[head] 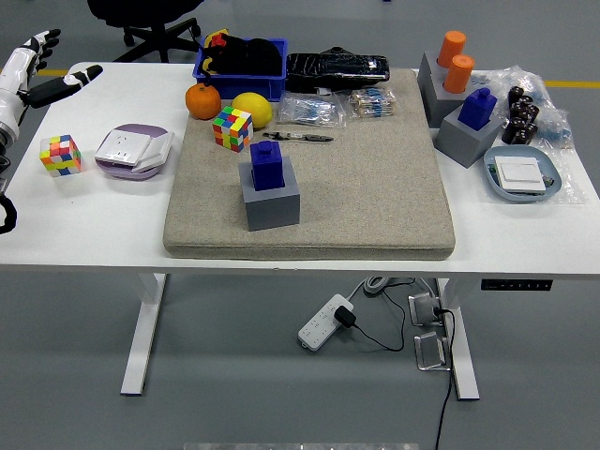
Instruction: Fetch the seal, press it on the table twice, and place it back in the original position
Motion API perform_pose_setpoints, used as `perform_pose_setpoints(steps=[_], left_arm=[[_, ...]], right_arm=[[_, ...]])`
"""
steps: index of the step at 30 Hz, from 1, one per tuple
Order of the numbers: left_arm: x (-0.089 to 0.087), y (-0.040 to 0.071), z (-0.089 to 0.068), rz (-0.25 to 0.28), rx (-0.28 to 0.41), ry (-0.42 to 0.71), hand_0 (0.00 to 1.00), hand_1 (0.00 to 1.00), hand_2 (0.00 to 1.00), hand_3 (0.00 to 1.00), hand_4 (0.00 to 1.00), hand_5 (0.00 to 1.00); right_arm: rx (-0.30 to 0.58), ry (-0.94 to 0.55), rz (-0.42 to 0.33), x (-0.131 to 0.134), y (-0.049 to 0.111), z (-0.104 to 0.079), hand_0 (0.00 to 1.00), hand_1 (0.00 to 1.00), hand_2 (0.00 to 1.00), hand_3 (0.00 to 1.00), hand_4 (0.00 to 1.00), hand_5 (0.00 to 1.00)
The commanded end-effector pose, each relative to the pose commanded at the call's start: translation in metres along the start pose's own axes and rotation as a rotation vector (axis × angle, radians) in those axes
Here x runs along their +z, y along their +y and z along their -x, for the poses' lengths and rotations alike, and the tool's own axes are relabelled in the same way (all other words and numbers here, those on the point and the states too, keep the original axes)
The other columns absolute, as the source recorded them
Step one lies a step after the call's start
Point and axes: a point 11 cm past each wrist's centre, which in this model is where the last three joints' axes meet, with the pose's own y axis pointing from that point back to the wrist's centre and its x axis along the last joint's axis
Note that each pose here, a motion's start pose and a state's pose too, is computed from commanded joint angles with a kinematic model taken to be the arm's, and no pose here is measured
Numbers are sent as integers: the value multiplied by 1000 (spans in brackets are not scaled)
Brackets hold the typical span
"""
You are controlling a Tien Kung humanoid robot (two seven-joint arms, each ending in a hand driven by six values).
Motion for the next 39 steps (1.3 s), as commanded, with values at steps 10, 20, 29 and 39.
perform_pose_setpoints(steps=[10,20,29,39], left_arm=[[3,-1,0,8,0,-4,932,977,976,961,971,523],[4,-1,2,8,-5,-5,931,977,976,960,970,525],[2,-1,1,4,-7,-14,930,976,976,960,970,524],[2,-1,2,6,-9,-14,930,975,976,959,969,522]], right_arm=[[2,-2,-4,-3,0,-1,835,731,698,711,746,514],[0,3,8,4,0,-1,835,731,698,712,746,515],[-3,4,12,7,0,0,835,731,698,713,746,515],[0,6,18,10,1,-2,835,731,698,711,746,515]])
